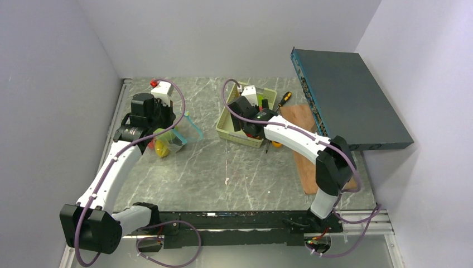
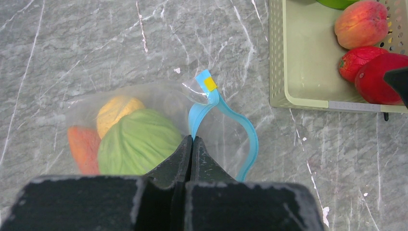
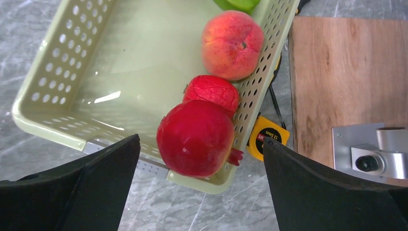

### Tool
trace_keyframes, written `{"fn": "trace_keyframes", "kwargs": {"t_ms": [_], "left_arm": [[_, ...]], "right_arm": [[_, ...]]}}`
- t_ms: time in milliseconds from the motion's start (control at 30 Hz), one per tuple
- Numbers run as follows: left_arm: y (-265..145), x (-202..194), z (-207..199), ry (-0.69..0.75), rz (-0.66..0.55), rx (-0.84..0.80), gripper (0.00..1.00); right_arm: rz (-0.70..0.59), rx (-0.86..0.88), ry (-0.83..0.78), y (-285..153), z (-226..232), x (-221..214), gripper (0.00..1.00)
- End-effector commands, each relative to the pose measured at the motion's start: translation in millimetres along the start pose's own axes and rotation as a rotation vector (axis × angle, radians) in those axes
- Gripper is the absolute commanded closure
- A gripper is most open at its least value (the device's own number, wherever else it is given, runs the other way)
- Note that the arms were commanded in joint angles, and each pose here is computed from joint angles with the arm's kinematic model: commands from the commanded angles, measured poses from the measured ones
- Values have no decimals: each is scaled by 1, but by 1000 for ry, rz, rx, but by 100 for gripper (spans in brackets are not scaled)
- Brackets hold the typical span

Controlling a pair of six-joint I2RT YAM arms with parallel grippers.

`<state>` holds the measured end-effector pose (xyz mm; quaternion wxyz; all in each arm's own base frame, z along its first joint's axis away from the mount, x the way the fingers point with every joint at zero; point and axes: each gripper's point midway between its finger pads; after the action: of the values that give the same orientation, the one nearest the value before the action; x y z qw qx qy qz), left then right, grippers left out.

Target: Place the food in the zip-top bag and seal the zipper

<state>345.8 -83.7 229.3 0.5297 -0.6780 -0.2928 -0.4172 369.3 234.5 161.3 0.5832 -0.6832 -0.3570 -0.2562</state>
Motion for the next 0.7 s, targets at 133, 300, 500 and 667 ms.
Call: {"fn": "trace_keyframes", "kwargs": {"t_ms": [133,300,500,667], "left_arm": [[-4,15,-3,0,-47,-5,100],[-4,14,-3,-1,-43,-6,100],[-4,15,-3,0,-44,-6,100],[-4,15,-3,0,-43,-7,100]], "right_arm": [[28,-33,-20,13,1,-14,2],[52,-34,-27,20,4,-23,5],[72,-26,-35,25,7,-30,10],[89,-21,-33,29,6,-36,13]]}}
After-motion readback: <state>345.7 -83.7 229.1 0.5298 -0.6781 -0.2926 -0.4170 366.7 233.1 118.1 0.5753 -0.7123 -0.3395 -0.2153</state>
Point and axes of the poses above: each gripper's point midway between its finger pads, its own y axis out along the fingers, its own z axis along the line the jaws close on, x = y × z, and after that the axes turned 1 degree about -y, right-handed
